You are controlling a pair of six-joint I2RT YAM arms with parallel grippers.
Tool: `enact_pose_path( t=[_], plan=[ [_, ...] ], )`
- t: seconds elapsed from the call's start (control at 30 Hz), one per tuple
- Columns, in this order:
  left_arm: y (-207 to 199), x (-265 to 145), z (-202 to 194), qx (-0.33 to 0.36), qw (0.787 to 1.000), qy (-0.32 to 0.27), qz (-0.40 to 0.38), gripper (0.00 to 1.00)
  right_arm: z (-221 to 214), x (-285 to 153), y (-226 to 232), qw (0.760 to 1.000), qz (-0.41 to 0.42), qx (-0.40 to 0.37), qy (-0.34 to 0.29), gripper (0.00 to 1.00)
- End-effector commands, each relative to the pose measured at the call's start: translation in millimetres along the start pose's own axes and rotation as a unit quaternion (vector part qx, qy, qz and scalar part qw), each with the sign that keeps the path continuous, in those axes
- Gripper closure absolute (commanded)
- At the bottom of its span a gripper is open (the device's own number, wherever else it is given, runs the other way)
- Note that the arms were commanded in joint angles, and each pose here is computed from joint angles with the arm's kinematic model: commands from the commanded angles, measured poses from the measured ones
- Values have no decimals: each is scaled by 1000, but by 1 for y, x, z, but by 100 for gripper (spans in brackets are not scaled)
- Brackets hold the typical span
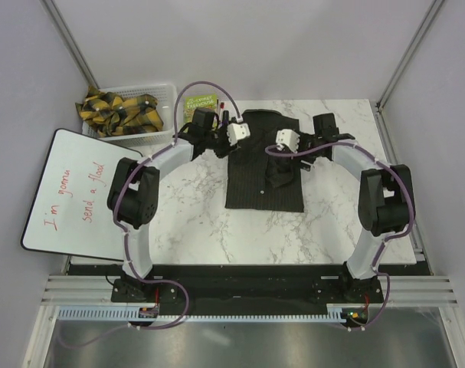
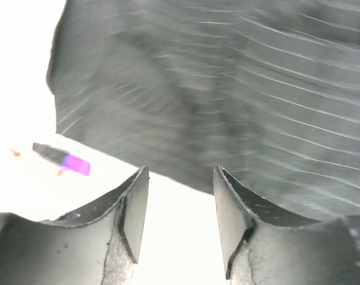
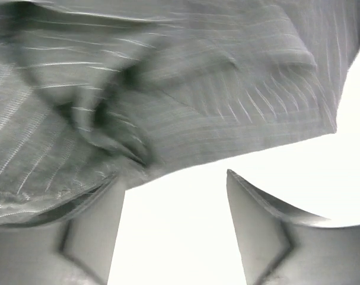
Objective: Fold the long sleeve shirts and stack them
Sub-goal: Fold the shirt
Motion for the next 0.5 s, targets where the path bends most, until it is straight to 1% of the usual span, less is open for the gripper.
enact_pose_path(
  t=[0.0,0.03,0.07,0.1,0.13,0.17,0.2,0.23,0.27,0.3,0.33,0.37,0.4,0.43,0.47],
  plan=[
    [36,-28,-22,-176,982,41,58,43,5,-38,-57,983,-111,146,-6,21],
    [43,-35,-24,-202,976,42,71,41,1,-41,-54,972,-100,212,0,21],
    [43,-41,-27,-229,970,43,72,41,3,-55,-67,964,-109,241,-7,21],
    [44,-55,-29,-278,957,44,77,41,-4,-57,-55,955,-78,286,13,23],
    [32,-58,-27,-301,952,27,54,41,2,-60,-47,943,-43,329,-6,28],
    [25,-64,-24,-312,949,18,43,41,0,-64,-35,936,-14,353,-8,32],
    [24,-76,-7,-307,951,-2,44,41,4,-73,-18,929,10,371,-10,34],
    [3,-74,-5,-321,947,-11,18,41,-7,-68,8,913,43,405,1,44],
    [-4,-77,2,-325,945,-20,12,41,0,-69,25,904,83,418,-24,49],
    [-6,-82,15,-321,946,-37,12,41,9,-79,36,904,88,416,-46,56],
    [-21,-80,16,-329,943,-40,-2,41,-1,-72,61,890,110,441,-34,58],
    [-26,-79,19,-327,944,-44,-6,41,4,-69,76,884,122,451,-33,61],
    [-35,-75,23,-327,944,-44,-13,40,11,-72,80,891,113,438,-50,66],
    [-30,-75,27,-321,946,-48,4,39,7,-66,94,886,118,446,-43,67],
    [-29,-74,29,-323,945,-54,8,39,14,-62,101,880,119,458,-45,67]
  ],
)
Point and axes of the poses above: each gripper's point midway between its finger pads, its own x axis out along the fingers, its own y axis along the line the jaws close on, z = x × y, the point moved 6 cm from there along -x, back along the fingers, and after that the axes turned 15 degrees about x, right-handed, at the moved point
